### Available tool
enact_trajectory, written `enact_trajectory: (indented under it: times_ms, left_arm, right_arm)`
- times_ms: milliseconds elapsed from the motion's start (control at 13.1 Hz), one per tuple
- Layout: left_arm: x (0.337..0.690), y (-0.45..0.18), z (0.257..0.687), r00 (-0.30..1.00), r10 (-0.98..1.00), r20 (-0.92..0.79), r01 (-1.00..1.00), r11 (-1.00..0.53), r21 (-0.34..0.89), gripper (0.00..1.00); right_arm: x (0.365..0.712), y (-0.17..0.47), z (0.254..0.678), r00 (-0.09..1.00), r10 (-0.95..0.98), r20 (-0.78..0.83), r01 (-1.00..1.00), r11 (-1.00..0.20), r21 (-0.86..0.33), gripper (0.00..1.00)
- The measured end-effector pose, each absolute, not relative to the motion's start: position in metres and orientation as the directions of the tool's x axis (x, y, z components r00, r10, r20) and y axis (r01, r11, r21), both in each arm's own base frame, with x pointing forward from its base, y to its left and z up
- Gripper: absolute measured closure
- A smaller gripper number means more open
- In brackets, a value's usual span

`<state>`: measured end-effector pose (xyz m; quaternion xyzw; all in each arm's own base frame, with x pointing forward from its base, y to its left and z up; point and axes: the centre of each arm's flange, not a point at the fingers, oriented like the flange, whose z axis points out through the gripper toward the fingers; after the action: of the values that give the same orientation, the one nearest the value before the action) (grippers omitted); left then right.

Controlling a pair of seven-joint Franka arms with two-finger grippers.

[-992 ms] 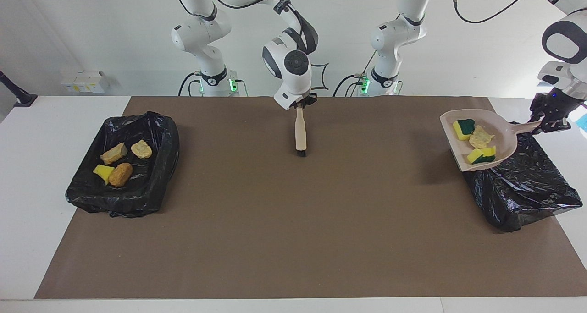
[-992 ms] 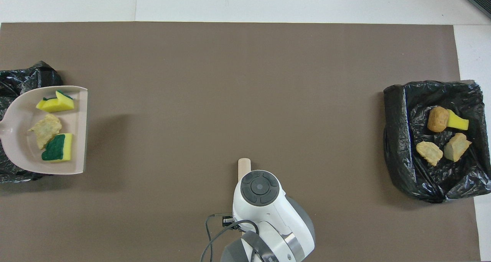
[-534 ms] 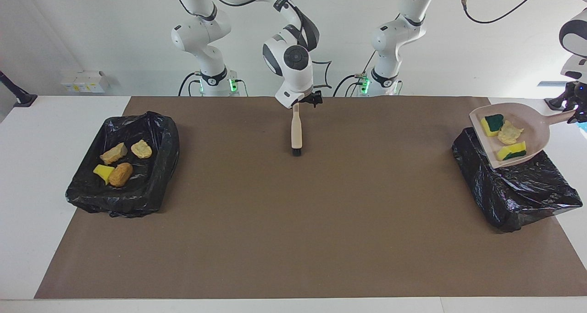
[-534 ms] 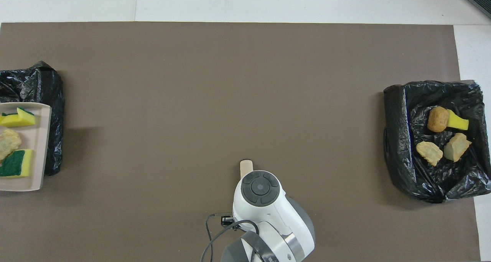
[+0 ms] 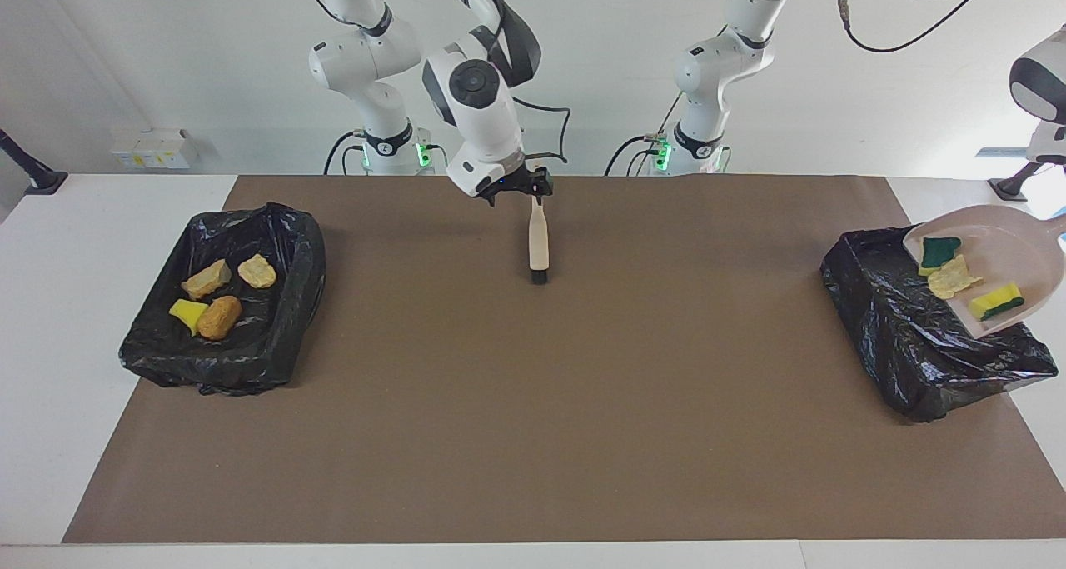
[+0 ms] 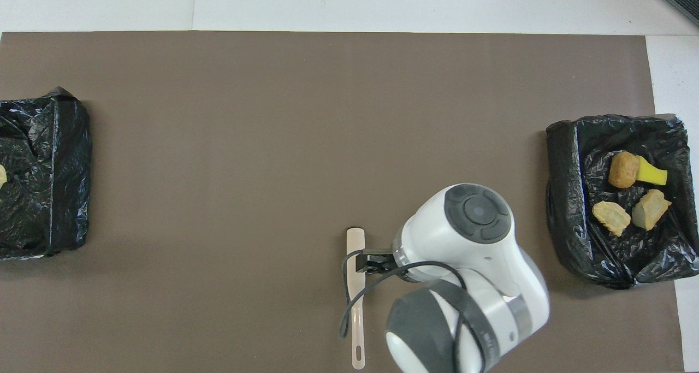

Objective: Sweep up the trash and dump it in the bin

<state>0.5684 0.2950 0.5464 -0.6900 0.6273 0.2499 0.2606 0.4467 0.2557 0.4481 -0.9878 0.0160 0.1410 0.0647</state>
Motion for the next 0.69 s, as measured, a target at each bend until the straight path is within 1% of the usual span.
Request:
enact_trajectory:
  times_ms: [153,229,381,534,687]
  left_arm:
    - [0.577,0.279,0.546,0.066,-0.688,-0.723,-0.998,-0.051,-0.043,0.69]
    - [0.580,0.272,0.549,0.056,-0.670,-0.740,-0.998,-0.038,-0.041,0.69]
    - [0.582,0.263,0.563,0.047,-0.638,-0.769,-0.999,-0.019,-0.045,0.69]
    - [0.579,0.250,0.588,0.042,-0.591,-0.805,-0.998,0.004,-0.055,0.69]
    - [0.575,0.234,0.609,0.036,-0.552,-0.833,-0.998,0.019,-0.055,0.69]
  right_arm:
    - [0.465,0.195,0.479,0.966,0.016,-0.258,-0.013,-0.994,-0.110,0.00]
    - [0.472,0.165,0.487,0.971,0.039,-0.234,0.015,-0.995,-0.100,0.00]
    - [0.495,0.095,0.490,0.980,0.116,-0.161,0.104,-0.991,-0.083,0.00]
    - [0.515,0.021,0.483,0.979,0.180,-0.096,0.177,-0.983,-0.040,0.00]
    - [0.527,-0.031,0.478,0.983,0.177,-0.048,0.177,-0.984,-0.013,0.00]
